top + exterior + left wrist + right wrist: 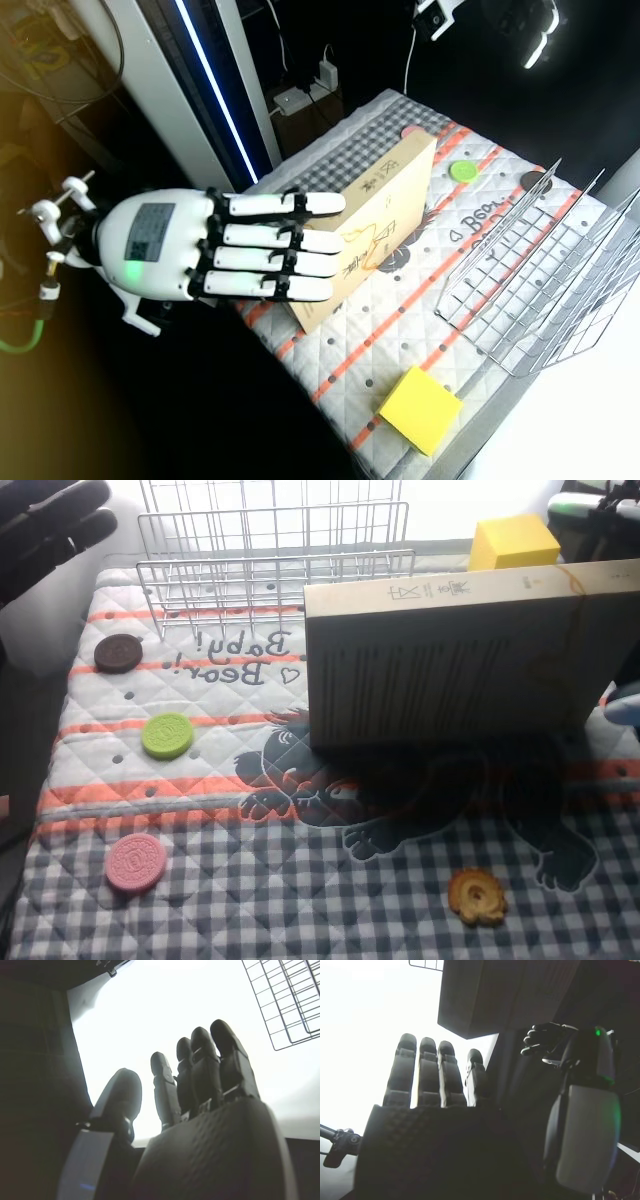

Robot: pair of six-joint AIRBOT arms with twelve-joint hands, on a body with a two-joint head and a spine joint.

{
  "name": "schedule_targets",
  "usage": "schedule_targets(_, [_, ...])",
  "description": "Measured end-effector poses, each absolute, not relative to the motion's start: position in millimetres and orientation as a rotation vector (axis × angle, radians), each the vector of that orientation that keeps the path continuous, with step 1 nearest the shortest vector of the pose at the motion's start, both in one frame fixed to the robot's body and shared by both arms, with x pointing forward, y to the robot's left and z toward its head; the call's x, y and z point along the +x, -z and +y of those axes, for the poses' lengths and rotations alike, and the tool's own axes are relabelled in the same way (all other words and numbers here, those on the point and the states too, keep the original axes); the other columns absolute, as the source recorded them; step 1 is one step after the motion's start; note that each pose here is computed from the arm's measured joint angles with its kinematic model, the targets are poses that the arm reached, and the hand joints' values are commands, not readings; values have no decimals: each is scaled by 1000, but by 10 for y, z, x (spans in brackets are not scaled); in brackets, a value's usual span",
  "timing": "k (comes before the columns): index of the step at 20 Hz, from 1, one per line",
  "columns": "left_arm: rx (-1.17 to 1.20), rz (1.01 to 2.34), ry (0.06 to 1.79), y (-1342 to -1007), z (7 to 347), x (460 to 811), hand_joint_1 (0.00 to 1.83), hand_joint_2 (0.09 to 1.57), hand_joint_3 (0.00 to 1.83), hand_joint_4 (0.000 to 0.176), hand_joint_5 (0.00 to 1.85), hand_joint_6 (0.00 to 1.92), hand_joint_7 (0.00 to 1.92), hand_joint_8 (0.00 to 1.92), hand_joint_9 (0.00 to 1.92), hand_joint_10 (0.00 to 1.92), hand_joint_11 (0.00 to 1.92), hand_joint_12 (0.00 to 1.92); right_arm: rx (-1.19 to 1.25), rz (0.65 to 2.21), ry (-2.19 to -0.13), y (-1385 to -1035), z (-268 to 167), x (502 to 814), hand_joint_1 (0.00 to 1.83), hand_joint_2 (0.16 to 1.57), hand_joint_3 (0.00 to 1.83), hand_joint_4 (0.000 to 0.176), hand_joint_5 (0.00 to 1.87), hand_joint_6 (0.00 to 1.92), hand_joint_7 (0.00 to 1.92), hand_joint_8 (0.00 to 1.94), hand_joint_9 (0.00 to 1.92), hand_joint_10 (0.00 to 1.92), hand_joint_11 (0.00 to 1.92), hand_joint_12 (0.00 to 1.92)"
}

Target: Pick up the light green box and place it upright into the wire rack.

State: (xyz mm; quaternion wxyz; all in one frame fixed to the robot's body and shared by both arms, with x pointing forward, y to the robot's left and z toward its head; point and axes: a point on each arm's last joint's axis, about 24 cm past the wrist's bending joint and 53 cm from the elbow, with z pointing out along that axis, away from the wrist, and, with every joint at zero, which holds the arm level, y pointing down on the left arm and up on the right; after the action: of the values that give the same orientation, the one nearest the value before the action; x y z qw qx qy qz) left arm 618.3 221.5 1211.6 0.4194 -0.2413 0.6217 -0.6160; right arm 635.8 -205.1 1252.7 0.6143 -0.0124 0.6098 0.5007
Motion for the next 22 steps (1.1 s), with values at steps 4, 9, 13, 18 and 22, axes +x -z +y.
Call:
schedule_targets(4, [-607, 1555, 1547, -12123, 2218, 6184, 477, 1002, 0, 176, 263, 0, 200, 0, 168, 3, 0, 322, -27, 1401, -1160, -12534, -2031, 6362, 691, 921, 9, 129, 127, 0, 54, 0, 2, 0, 0, 0])
schedule_targets(9, [-612, 1561, 1542, -12105, 2221, 6188, 443, 1004, 1, 176, 260, 3, 212, 4, 166, 5, 0, 250, -44, 1360, -1184, -12641, -1935, 6411, 699, 863, 0, 117, 0, 0, 18, 1, 7, 3, 29, 12])
schedule_targets(13, [-611, 1571, 1543, -12074, 2197, 6183, 472, 988, 0, 176, 285, 5, 241, 5, 207, 3, 2, 323, -90, 1364, -1194, -12663, -1695, 6518, 704, 825, 0, 120, 0, 0, 0, 0, 26, 9, 77, 33])
schedule_targets(18, [-607, 1575, 1543, -12071, 2189, 6178, 443, 994, 4, 176, 280, 0, 241, 1, 213, 2, 0, 342, -152, 1453, -1111, -12445, -1599, 6708, 758, 814, 0, 142, 0, 0, 0, 0, 0, 0, 0, 0])
schedule_targets(22, [-605, 1577, 1543, -12070, 2186, 6176, 457, 1012, 2, 176, 244, 0, 211, 0, 178, 0, 0, 245, -174, 1508, -1016, -12295, -1713, 6902, 739, 812, 0, 127, 0, 0, 41, 14, 58, 20, 30, 13])
